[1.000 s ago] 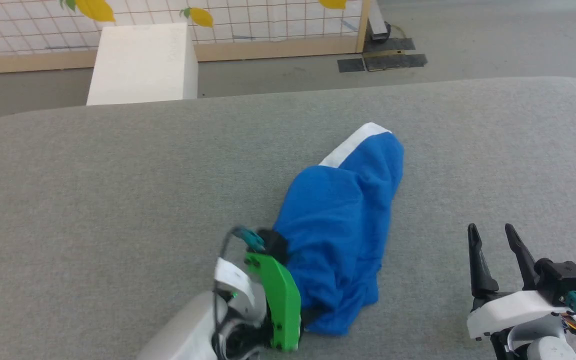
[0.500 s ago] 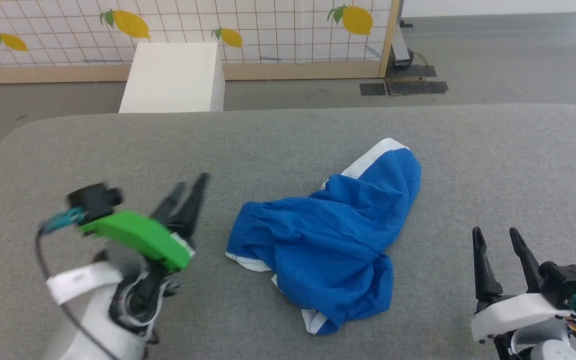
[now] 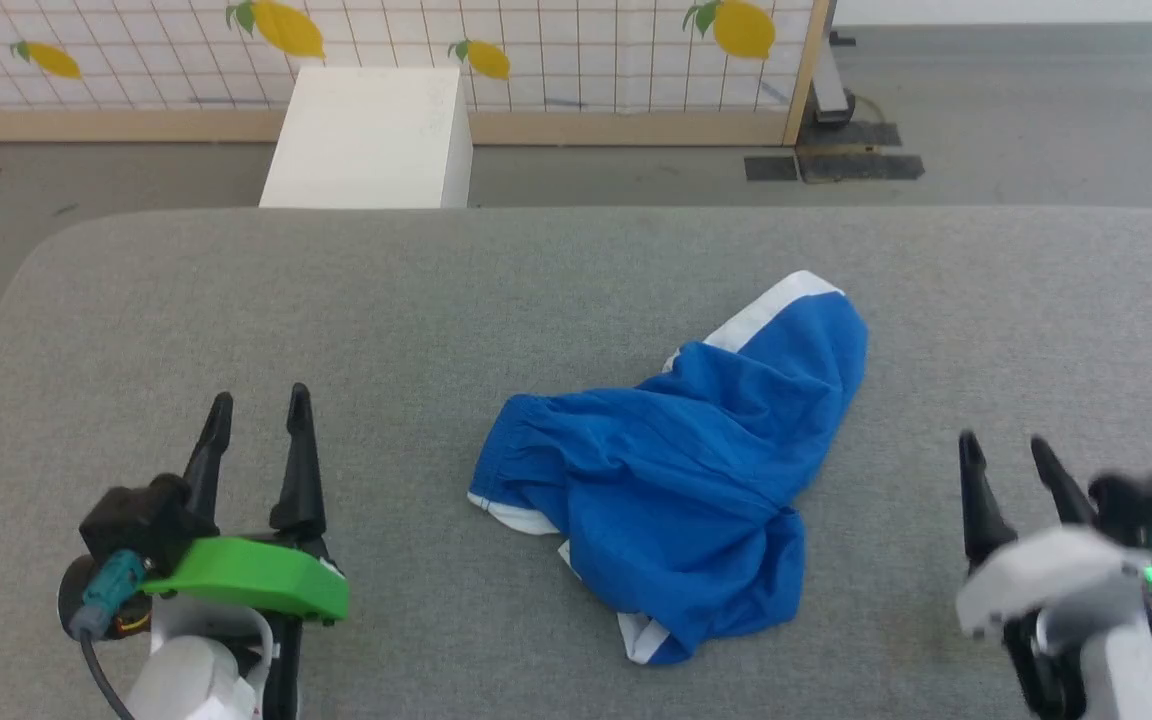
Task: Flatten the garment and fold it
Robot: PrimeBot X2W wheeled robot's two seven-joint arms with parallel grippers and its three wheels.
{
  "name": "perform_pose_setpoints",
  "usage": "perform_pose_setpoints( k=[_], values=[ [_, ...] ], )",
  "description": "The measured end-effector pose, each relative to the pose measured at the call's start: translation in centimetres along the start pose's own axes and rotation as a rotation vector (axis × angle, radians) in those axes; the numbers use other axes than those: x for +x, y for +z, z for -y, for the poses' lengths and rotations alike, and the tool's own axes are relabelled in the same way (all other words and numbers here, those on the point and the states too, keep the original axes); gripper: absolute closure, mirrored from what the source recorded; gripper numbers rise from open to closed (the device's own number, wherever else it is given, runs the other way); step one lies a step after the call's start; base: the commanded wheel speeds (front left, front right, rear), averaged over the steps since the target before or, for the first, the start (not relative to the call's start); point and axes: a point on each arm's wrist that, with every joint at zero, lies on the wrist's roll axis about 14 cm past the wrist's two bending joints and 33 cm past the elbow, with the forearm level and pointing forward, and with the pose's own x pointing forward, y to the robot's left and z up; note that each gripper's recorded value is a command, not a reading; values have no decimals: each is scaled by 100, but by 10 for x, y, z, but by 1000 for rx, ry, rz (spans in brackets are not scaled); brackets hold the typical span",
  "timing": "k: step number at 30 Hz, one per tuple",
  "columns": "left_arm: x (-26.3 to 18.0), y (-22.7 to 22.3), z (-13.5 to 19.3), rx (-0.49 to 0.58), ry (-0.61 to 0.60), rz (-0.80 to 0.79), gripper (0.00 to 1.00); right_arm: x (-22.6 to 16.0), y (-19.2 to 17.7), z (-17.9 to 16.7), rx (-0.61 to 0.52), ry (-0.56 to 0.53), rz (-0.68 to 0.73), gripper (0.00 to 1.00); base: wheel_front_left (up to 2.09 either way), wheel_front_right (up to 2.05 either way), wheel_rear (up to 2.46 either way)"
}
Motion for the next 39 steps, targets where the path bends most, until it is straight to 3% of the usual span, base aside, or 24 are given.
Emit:
perform_pose_setpoints(
  k=[6,11,18,21,22,23,30,35,39],
  values=[
    [-2,-11,2,2,11,-7,0,59,5,-17,-66,33,-189,0,0,0,0],
    [1,-26,2,11,-2,-40,0,92,-18,-31,-173,49,-435,0,0,0,0],
    [4,-41,-12,36,31,-74,0,102,-77,-44,-289,72,-729,0,0,0,0],
    [4,-44,-23,46,63,-83,0,110,-86,-53,-291,97,-756,0,0,0,0],
    [3,-46,-26,52,72,-90,0,113,-88,-55,-291,103,-763,36,0,0,0],
    [2,-47,-29,53,79,-94,0,115,-88,-57,-289,108,-761,100,0,0,0],
    [0,-45,-30,53,83,-87,0,118,-67,-59,-161,107,-607,100,0,0,0],
    [2,-41,-16,44,45,-74,0,93,-30,-12,-75,-11,-436,100,0,0,0],
    [2,-43,-2,25,4,-77,0,36,-44,36,-20,-125,-486,100,0,0,0]
  ],
)
